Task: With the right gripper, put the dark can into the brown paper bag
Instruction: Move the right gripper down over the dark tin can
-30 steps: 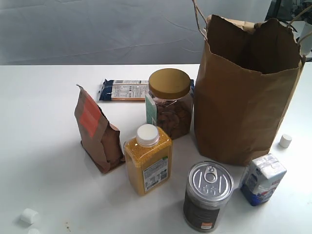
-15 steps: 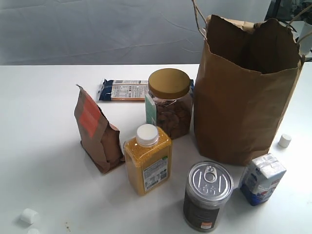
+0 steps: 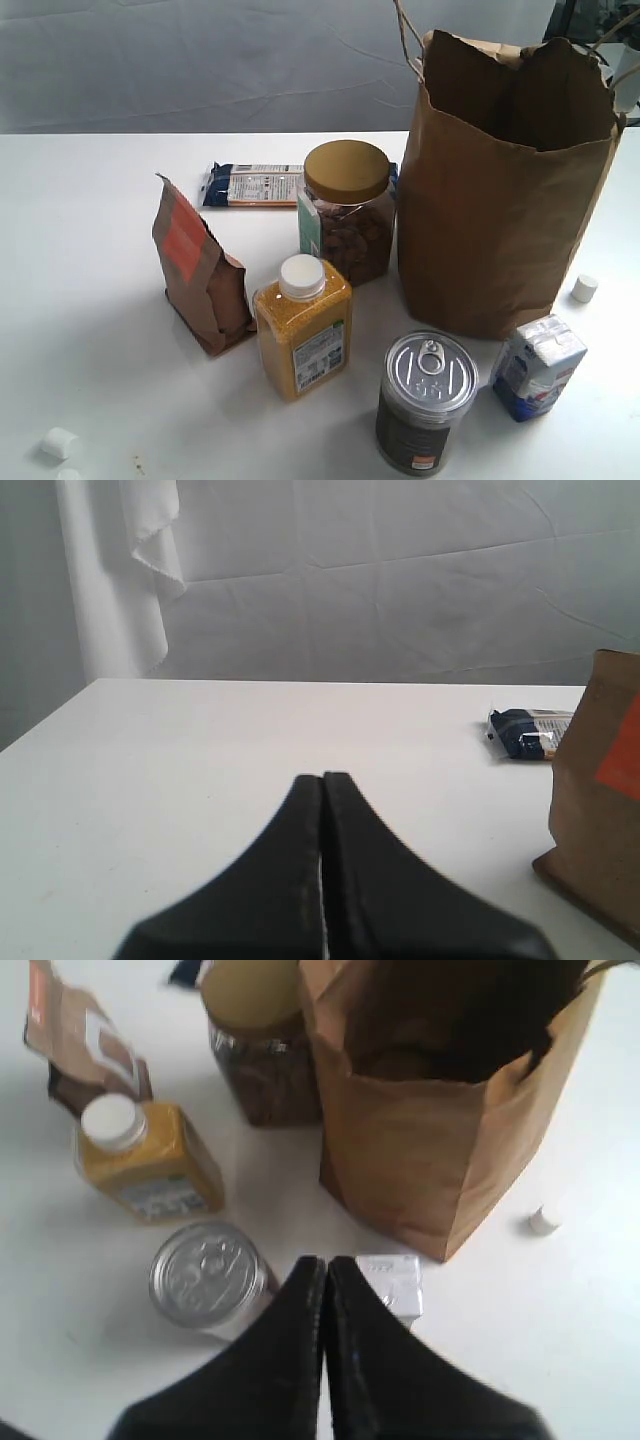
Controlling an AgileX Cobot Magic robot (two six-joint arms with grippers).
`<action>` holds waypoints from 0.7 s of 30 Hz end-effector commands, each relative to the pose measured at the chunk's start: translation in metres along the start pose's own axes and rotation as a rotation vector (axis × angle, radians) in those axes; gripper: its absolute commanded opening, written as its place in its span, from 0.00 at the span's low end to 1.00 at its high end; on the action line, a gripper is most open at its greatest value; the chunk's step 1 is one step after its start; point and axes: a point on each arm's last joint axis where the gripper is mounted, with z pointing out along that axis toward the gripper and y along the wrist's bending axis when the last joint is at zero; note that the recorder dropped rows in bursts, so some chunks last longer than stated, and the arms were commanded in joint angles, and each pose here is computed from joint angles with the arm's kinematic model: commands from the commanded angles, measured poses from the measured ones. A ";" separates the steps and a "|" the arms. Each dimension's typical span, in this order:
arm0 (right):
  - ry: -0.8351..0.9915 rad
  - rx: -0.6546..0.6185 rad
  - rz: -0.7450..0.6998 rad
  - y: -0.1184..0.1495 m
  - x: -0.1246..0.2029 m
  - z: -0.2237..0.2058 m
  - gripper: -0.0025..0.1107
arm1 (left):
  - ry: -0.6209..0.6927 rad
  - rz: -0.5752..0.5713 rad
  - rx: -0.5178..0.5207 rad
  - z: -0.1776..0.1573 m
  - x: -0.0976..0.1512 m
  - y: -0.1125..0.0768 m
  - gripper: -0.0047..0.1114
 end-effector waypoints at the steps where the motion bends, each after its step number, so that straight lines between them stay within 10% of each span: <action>1: 0.159 -0.010 -0.084 0.026 -0.020 0.035 0.02 | -0.005 0.000 0.005 0.000 0.001 0.000 0.04; 6: 0.294 -0.037 -0.107 0.056 -0.028 0.077 0.29 | -0.005 0.000 0.005 0.000 0.001 0.000 0.04; 11: 0.405 -0.010 -0.053 0.068 -0.026 0.112 0.91 | -0.005 0.000 0.005 0.000 0.001 0.000 0.04; 21: 0.573 0.022 0.007 0.078 -0.018 0.164 0.95 | -0.005 0.000 0.005 0.000 0.001 0.000 0.04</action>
